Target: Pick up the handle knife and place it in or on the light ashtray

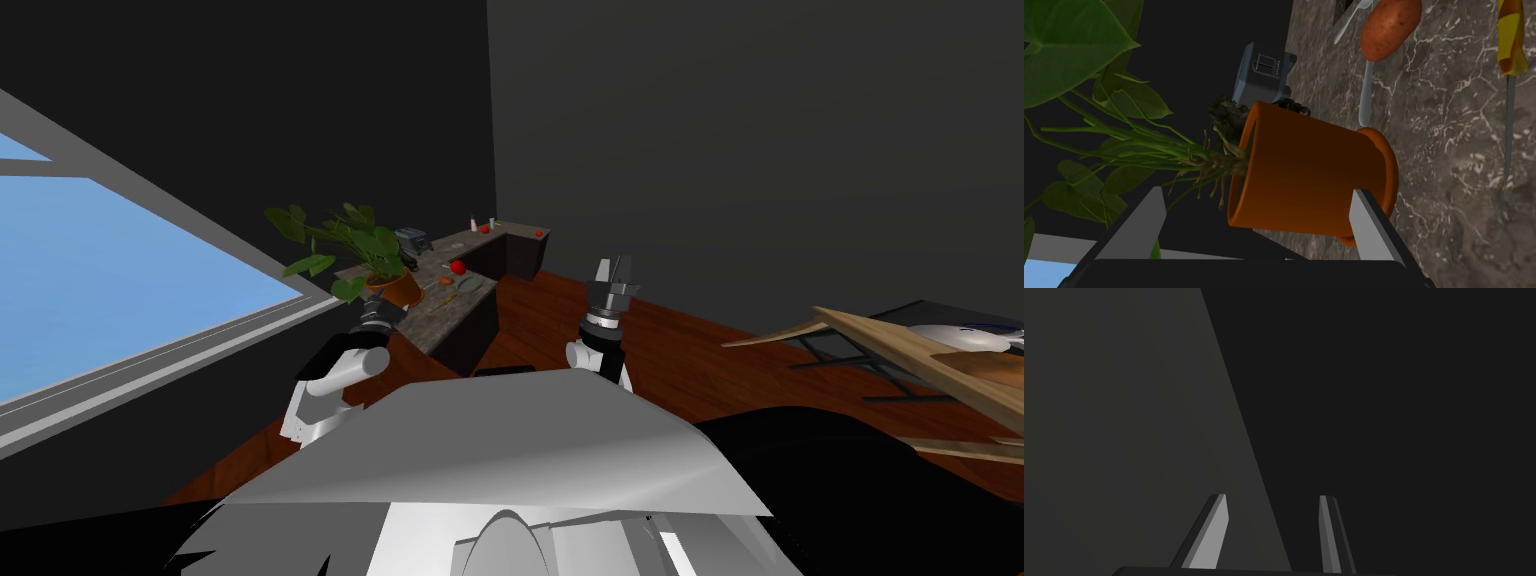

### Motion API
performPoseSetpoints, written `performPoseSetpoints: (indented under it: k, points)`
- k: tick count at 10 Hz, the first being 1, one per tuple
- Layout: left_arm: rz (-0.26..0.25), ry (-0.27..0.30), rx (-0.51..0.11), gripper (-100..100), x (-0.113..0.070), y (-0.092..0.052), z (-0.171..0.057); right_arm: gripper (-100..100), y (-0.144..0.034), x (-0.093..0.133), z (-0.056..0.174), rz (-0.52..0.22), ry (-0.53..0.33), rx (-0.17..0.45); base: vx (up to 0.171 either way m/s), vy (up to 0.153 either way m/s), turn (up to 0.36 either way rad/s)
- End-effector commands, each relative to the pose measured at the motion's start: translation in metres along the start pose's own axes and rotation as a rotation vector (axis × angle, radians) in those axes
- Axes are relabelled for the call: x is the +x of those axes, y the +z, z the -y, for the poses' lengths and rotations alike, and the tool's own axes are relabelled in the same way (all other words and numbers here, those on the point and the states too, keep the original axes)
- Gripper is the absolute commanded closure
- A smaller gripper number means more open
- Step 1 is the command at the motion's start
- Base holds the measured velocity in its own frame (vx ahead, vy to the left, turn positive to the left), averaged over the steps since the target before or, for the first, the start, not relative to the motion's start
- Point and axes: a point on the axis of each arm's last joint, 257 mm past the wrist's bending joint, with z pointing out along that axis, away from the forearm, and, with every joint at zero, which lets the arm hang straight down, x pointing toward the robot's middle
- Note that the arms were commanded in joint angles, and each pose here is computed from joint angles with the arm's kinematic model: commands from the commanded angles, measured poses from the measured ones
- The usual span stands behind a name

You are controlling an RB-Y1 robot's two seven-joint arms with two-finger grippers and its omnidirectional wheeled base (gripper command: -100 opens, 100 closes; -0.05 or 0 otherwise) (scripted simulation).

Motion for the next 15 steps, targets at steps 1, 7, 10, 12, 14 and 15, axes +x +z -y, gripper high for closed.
performPoseSetpoints:
  k: [1, 7, 10, 12, 14, 15]
  points:
    - [0.013, -0.014, -0.04, -100, -0.005, 0.001, -0.008, 0, 0.0, 0.0, 0.0, 0.0, 0.0, 0.0, 0.054, -0.054, 0.004]
    - [0.056, -0.064, -0.154, -100, -0.024, 0.004, -0.029, 0, 0.0, 0.0, 0.0, 0.0, 0.0, 0.0, 0.043, -0.036, 0.005]
    - [0.076, -0.086, -0.213, -100, -0.032, 0.004, -0.04, 0, 0.0, 0.0, 0.0, 0.0, 0.0, 0.0, 0.045, -0.038, 0.008]
    - [0.092, -0.106, -0.246, -100, -0.039, 0.006, -0.045, 0, 0.0, 0.0, 0.0, 0.0, 0.0, 0.0, 0.039, -0.029, 0.008]
    - [0.099, -0.107, -0.283, -100, -0.04, 0.003, -0.054, 0, 0.0, 0.0, 0.0, 0.0, 0.0, 0.0, 0.043, -0.033, 0.009]
    - [0.112, -0.123, -0.307, -100, -0.046, 0.004, -0.056, 0, 0.0, 0.0, 0.0, 0.0, 0.0, 0.0, 0.074, -0.052, 0.02]
